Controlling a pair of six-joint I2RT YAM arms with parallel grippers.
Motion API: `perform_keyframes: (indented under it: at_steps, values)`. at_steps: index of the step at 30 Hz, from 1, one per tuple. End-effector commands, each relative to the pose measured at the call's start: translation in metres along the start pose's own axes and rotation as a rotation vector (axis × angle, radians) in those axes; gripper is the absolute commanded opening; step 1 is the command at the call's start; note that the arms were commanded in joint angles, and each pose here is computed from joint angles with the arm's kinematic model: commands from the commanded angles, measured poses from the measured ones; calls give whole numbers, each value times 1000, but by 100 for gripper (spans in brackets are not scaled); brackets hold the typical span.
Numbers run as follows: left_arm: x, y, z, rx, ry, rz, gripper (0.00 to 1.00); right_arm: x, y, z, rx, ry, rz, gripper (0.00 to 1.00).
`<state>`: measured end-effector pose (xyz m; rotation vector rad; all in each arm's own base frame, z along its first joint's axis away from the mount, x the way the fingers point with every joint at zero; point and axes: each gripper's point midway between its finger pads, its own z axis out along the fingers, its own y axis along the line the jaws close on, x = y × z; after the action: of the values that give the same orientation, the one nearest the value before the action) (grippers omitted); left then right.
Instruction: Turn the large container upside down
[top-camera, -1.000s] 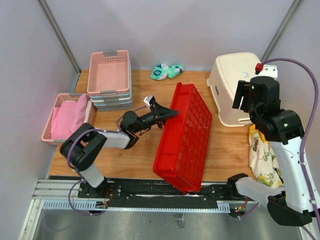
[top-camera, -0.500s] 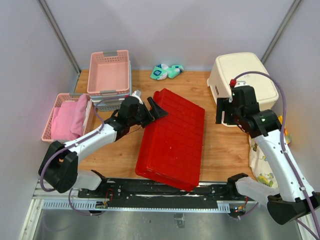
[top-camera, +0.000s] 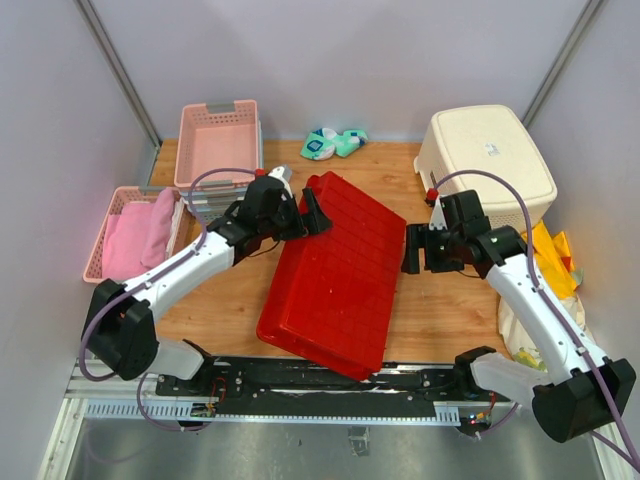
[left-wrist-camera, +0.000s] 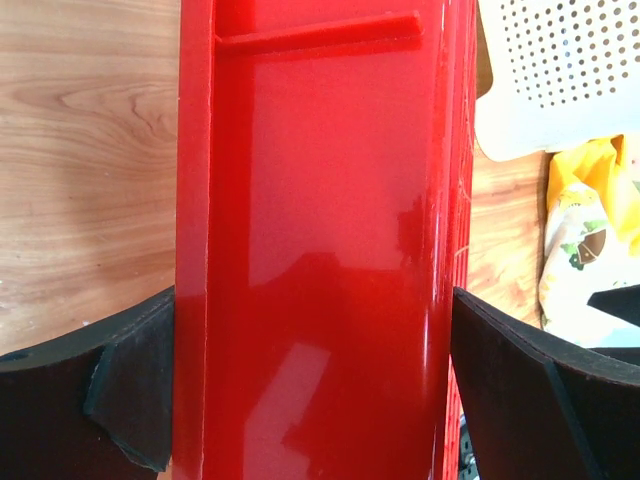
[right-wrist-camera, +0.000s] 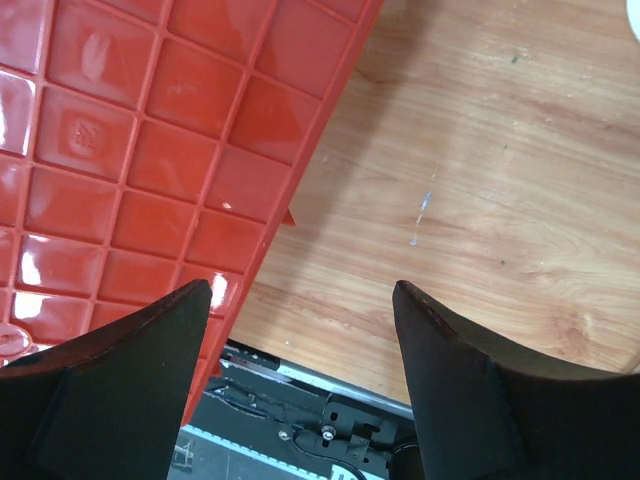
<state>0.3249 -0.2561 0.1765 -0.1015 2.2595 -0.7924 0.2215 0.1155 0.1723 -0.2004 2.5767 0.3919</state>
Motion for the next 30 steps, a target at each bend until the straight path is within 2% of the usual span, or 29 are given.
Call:
perform_keyframes:
  at_steps: [1, 4, 8, 15, 23, 26, 30]
  values:
    - [2, 19, -21, -86, 43, 173, 99, 4, 10, 3, -51, 11, 4, 76]
    - [-19, -15, -37, 22, -10, 144, 99, 2, 4, 2, -13, -4, 19, 76]
    - [-47, -24, -56, -11, -85, 145, 99, -1, -14, -1, 88, -40, 21, 75]
    - [-61, 6, -64, -197, -115, 213, 99, 1, -17, 5, 102, -20, 27, 75]
    - [-70, 20, -79, -243, -205, 274, 99, 4, -18, 12, 107, 9, 34, 75]
    - [-59, 18, -78, -229, -142, 278, 99, 4, -17, 15, 102, 17, 37, 75]
    - [-12, 43, -66, -245, 6, 251, 99, 9, -8, 22, 51, 46, 67, 75]
